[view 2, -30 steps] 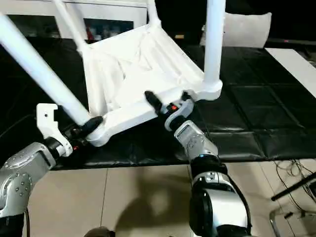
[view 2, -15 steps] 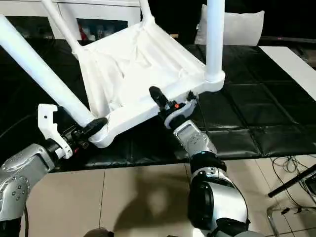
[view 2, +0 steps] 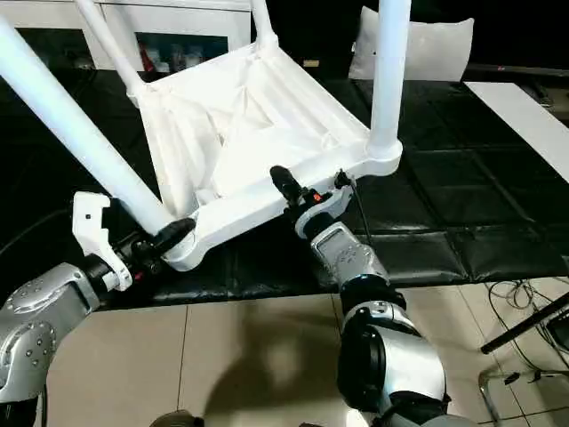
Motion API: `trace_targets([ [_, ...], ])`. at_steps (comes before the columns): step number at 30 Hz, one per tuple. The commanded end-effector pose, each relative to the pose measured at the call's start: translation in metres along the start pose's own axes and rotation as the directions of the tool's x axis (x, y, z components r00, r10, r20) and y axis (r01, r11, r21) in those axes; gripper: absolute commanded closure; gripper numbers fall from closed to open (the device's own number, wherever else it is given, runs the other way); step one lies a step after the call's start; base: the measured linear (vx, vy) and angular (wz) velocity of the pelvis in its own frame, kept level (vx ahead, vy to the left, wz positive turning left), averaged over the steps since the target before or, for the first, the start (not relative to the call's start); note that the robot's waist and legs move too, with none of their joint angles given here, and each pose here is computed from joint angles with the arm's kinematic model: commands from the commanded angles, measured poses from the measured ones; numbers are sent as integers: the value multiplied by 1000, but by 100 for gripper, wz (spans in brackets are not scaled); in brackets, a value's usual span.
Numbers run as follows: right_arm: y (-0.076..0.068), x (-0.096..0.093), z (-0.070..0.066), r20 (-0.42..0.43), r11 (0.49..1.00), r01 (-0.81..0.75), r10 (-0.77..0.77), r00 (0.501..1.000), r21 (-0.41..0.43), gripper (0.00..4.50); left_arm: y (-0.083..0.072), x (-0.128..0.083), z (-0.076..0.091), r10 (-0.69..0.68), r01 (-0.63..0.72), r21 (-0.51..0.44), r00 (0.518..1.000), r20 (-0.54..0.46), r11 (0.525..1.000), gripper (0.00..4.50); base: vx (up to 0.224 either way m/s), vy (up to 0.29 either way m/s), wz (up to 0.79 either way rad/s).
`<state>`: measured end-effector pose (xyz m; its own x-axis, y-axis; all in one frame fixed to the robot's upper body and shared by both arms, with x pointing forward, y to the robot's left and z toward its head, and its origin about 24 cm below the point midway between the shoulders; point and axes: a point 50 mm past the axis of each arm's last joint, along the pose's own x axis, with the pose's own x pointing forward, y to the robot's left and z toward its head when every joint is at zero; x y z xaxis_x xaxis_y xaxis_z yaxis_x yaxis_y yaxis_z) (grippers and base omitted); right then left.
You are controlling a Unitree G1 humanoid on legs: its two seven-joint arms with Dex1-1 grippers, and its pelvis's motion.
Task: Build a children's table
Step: Flip table
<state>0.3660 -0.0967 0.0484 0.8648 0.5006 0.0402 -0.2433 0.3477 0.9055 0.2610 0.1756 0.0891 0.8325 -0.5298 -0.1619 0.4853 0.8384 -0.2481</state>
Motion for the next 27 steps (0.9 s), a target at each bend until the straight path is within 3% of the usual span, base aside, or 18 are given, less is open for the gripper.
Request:
trace_targets([
  [1,18,5,38,148,991,-36,55,987,-131,236,-10,-1,2,-103,102,7,994,27,995,165,0,0,0],
  [4,16,3,47,188,991,-5,31,982,-136,239,-8,-4,3,-97,96,25,995,29,995,125,0,0,0],
  [12,4,-25,102,445,972,171,-83,892,-160,239,1,-18,2,-53,48,121,998,37,991,76,0,0,0],
  [17,4,-30,110,474,956,214,-96,875,-200,239,1,-19,4,-61,54,156,997,39,986,37,0,0,0],
  [20,9,-37,128,497,881,311,-103,861,-357,239,-10,-20,18,-123,99,244,989,83,965,13,0,0,0],
  [23,13,-41,136,492,829,348,-104,864,-437,239,-16,-17,32,-125,84,318,986,110,944,6,0,0,0],
  [27,19,-46,146,468,681,423,-132,874,-598,239,-29,-13,53,-169,99,388,974,151,916,0,0,0,0],
])
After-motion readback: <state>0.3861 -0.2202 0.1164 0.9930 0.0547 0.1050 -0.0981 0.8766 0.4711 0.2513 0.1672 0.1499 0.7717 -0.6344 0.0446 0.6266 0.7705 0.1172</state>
